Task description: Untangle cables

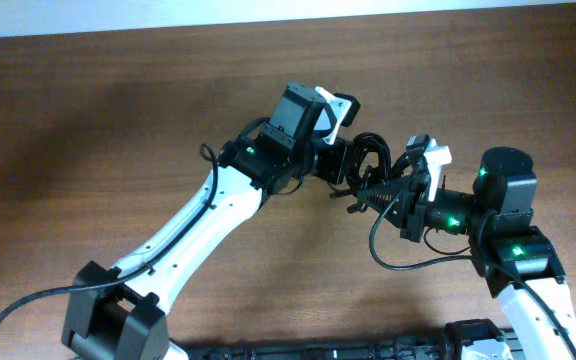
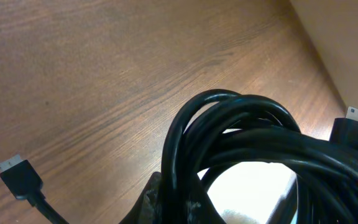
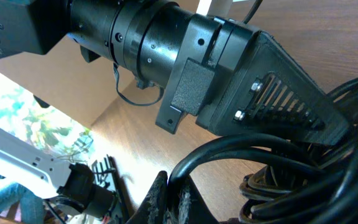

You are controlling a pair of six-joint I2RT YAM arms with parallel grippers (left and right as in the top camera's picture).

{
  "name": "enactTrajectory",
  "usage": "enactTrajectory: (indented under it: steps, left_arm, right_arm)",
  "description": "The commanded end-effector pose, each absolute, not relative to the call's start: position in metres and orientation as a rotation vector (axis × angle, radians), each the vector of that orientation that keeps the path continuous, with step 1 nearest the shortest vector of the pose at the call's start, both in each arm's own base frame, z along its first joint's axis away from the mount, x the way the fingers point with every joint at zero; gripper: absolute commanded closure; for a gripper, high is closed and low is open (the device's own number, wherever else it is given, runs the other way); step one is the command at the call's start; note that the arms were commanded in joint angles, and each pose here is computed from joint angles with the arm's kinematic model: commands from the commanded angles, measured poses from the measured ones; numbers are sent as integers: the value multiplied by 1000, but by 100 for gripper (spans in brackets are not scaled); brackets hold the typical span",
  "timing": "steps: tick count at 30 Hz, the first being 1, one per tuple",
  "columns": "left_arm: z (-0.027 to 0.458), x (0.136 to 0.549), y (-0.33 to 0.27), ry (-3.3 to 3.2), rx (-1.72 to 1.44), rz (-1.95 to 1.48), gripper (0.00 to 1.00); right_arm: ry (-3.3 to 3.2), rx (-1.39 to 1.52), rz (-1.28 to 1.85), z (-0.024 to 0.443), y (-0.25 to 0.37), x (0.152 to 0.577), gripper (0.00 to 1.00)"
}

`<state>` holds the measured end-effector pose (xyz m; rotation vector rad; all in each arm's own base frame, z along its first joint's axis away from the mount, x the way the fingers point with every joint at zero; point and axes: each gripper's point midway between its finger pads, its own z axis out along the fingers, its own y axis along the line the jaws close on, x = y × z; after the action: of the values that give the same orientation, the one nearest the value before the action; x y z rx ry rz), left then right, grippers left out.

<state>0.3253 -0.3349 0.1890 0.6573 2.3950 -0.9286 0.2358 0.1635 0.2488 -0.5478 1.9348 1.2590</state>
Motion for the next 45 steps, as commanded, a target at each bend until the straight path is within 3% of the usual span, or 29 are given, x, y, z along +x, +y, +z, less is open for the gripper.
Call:
enactTrajectory:
  steps: [1,7,21,22,23,24,26,30,45]
  left_arm:
    - [195,340,-325,2335,690,-768,100]
    - [190,361,-304,2335,598,-568,100]
    - [186,359,-301,2264,821,-457,100]
    - [186,359,-300,2267,822,-456,100]
    - [185,358,-300,2271,822,-455,100]
    - [185,358,-300,2272,823,-455,100]
    - [184,358,-299,2275,823,-454,100]
    - [189,355,-297,2275,813,-459,100]
    - [265,361,-259,2211,382,-510,100]
  right_arm:
    - [1856,-613,1337,272,169,225,96]
    - [1854,-613,1334,272,169,226,96]
    - [1872,-520,1345,279,167,236,96]
    - [1894,-476,1327,276,165,240,84]
    - [1903,-464,1317,274,164,242,50]
    - [1913,-452,1311,273,163,243,37]
    - [1936,-423,1294,268,161,245,24]
    - [1996,-346,1238,257,155,252,17]
    - [2139,-167,1075,226,135,264,16]
